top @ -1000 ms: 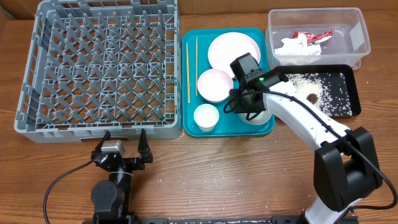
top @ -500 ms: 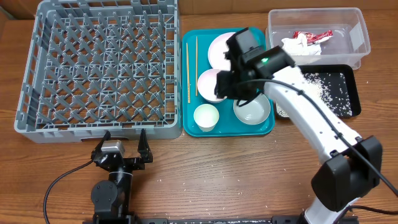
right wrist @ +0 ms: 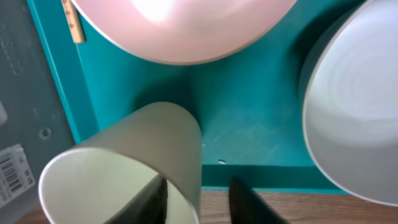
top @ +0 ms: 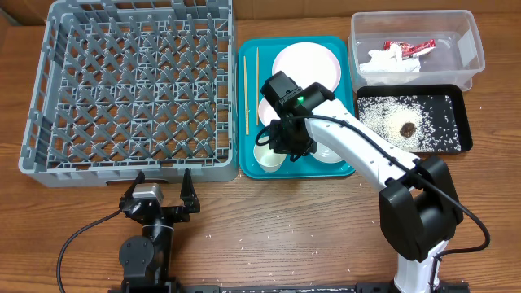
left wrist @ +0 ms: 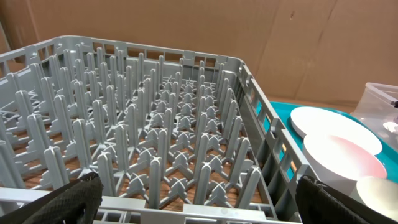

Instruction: Sort waste into correct bins and load items into the dishwasher

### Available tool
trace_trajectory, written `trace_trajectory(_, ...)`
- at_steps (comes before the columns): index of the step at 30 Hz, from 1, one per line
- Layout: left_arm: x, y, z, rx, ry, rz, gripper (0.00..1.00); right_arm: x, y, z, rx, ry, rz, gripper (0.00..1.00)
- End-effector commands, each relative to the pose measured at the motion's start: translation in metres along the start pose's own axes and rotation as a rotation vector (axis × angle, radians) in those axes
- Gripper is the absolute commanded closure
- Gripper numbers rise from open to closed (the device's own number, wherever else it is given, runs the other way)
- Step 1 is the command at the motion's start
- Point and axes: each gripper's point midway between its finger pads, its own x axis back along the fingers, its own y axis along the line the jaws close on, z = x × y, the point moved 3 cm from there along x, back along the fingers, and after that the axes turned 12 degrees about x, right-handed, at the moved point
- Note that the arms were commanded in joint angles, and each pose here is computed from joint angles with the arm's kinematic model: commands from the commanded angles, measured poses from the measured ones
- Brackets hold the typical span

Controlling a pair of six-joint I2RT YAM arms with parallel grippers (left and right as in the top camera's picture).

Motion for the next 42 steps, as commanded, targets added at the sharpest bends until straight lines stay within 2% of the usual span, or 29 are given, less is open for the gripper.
trace_trajectory(1,0.000,-0.002,-0.002,-0.018,-0.017,0.008,0.00,-0.005,-0.003,-0.001,-0.014,-0.003,0.019,0.84)
trace_trajectory(7,0.011,-0.017,-0.043,0.070,-0.096,0.043,0.00,-0.018,-0.008,0.006,-0.015,0.016,0.030,0.85)
trace_trajectory(8,0.015,-0.021,-0.052,0.070,-0.102,0.045,0.00,-0.018,-0.007,0.006,-0.015,0.014,0.028,0.94)
trace_trajectory(9,0.022,-0.026,-0.064,0.073,-0.098,0.044,0.00,-0.018,-0.007,0.006,-0.015,0.014,0.027,0.96)
trace_trajectory(13,0.037,-0.038,-0.082,0.178,-0.004,0.045,0.00,-0.004,-0.003,0.007,-0.018,0.031,-0.028,0.96)
trace_trajectory(16,0.038,-0.056,-0.091,0.274,0.139,0.079,0.00,0.050,-0.005,-0.001,-0.025,-0.024,-0.150,0.96)
trace_trajectory(19,0.021,-0.086,-0.092,0.399,0.371,0.173,0.00,0.118,-0.030,-0.009,-0.079,-0.166,-0.273,0.96)
trace_trajectory(20,0.012,-0.100,-0.088,0.444,0.479,0.230,0.00,0.138,-0.042,-0.011,-0.109,-0.215,-0.304,0.96)
trace_trajectory(21,-0.002,-0.121,-0.081,0.520,0.651,0.336,0.00,0.153,-0.052,-0.012,-0.129,-0.252,-0.332,0.96)
trace_trajectory(22,-0.006,-0.129,-0.080,0.547,0.708,0.387,0.00,0.160,-0.057,-0.013,-0.140,-0.270,-0.356,0.96)
trace_trajectory(23,-0.018,-0.146,-0.079,0.637,0.828,0.494,0.00,0.168,-0.058,-0.014,-0.121,-0.281,-0.410,0.96)
trace_trajectory(24,-0.026,-0.153,-0.078,0.718,0.899,0.535,0.00,0.170,-0.056,-0.014,-0.105,-0.277,-0.448,0.96)
trace_trajectory(25,-0.037,-0.160,-0.074,0.897,1.033,0.546,0.00,0.171,-0.053,-0.014,-0.084,-0.268,-0.496,0.96)
trace_trajectory(26,-0.047,-0.161,-0.063,1.097,1.185,0.488,0.00,0.171,-0.048,-0.015,-0.069,-0.266,-0.534,0.96)
trace_trajectory(27,-0.052,-0.161,-0.057,1.191,1.260,0.449,0.00,0.170,-0.046,-0.016,-0.062,-0.266,-0.555,0.96)
trace_trajectory(28,-0.059,-0.161,-0.048,1.328,1.374,0.388,0.51,0.169,-0.039,-0.016,-0.044,-0.263,-0.611,0.96)
trace_trajectory(29,-0.063,-0.160,-0.043,1.388,1.430,0.355,0.67,0.168,-0.036,-0.016,-0.035,-0.261,-0.637,0.96)
trace_trajectory(30,-0.064,-0.159,-0.036,1.441,1.517,0.340,0.00,0.166,-0.032,-0.016,-0.023,-0.255,-0.676,0.96)
trace_trajectory(32,-0.057,-0.160,-0.027,1.407,1.657,0.486,0.00,0.160,-0.021,-0.014,0.036,-0.253,-0.785,0.96)
trace_trajectory(33,-0.058,-0.157,-0.022,1.414,1.688,0.505,0.07,0.157,-0.015,-0.013,0.066,-0.251,-0.846,0.96)
trace_trajectory(34,-0.061,-0.156,-0.018,1.400,1.677,0.520,0.08,0.154,-0.013,-0.012,0.080,-0.251,-0.878,0.96)
trace_trajectory(39,-0.066,-0.156,-0.018,1.183,1.529,0.736,0.00,0.134,-0.009,-0.002,0.103,-0.216,-0.965,0.96)
trace_trajectory(41,-0.068,-0.157,-0.020,1.146,1.502,0.768,0.00,0.126,-0.010,0.001,0.098,-0.206,-0.967,0.96)
trace_trajectory(42,-0.068,-0.157,-0.021,1.134,1.492,0.778,0.04,0.124,-0.010,0.002,0.097,-0.202,-0.971,0.96)
